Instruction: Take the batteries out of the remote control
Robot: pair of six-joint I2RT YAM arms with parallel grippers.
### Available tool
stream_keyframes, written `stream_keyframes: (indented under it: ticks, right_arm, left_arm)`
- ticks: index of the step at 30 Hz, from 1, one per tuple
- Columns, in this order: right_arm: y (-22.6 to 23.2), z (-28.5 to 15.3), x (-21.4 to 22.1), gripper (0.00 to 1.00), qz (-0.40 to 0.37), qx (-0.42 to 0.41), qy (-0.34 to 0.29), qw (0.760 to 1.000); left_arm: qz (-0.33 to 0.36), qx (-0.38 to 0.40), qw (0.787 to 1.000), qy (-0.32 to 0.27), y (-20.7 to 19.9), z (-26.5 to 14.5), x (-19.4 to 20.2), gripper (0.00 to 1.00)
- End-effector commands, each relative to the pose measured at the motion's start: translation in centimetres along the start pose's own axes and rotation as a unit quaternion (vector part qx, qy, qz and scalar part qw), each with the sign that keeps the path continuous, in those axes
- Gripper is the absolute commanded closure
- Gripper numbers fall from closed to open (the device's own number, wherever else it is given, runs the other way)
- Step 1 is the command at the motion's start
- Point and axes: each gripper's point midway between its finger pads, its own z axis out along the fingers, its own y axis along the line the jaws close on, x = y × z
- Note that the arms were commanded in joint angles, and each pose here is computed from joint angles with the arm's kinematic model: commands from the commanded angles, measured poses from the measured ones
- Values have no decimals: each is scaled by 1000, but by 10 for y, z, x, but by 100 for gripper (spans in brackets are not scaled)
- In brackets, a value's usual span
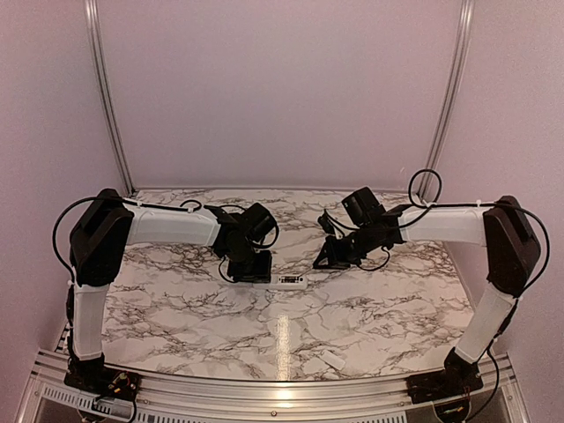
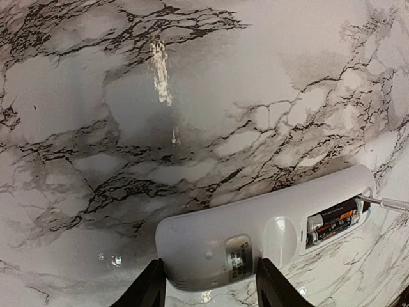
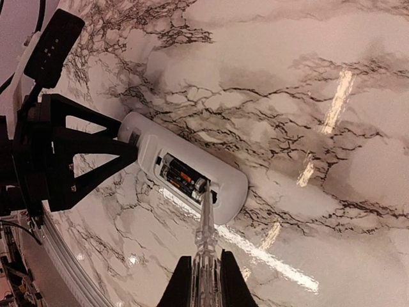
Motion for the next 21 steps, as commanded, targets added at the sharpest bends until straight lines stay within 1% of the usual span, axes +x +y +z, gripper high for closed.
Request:
stream_keyframes:
  ticks: [1, 5, 21]
  right_arm:
    - [5, 13, 30, 100, 7, -52, 50, 997]
    - [-3, 8, 30, 100, 21, -70, 42, 996]
    - [-14, 11, 36, 100, 21, -72, 51, 996]
  left_arm:
    - [9, 8, 999, 39, -1, 25, 28, 51]
    - [9, 9, 999, 38, 0, 24, 29, 51]
    - [8, 11, 999, 38, -1, 23, 29, 51]
